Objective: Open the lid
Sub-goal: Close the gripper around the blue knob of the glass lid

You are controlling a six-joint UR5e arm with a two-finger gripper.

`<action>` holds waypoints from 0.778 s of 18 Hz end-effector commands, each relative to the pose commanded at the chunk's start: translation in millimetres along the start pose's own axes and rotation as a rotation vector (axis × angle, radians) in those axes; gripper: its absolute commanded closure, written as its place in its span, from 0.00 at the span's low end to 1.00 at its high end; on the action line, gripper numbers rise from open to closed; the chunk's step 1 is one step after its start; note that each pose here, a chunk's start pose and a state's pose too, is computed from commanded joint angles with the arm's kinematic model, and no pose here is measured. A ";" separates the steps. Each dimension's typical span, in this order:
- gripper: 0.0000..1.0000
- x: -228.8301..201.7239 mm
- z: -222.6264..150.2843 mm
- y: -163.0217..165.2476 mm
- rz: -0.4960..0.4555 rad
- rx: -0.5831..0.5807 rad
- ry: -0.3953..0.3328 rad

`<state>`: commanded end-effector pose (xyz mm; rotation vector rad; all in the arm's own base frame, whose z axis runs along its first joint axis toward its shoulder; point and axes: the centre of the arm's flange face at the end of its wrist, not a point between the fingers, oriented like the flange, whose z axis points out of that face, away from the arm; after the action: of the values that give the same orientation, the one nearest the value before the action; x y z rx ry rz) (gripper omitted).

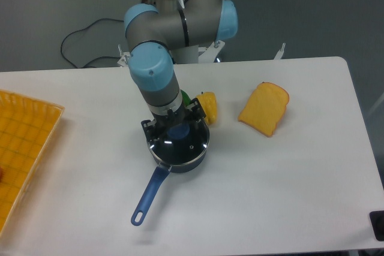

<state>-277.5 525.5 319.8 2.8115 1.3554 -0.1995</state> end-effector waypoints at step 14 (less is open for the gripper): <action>0.00 -9.1 2.6 -0.1 -0.001 -0.008 0.004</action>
<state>-283.5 518.4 318.3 2.8069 1.3552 -0.1877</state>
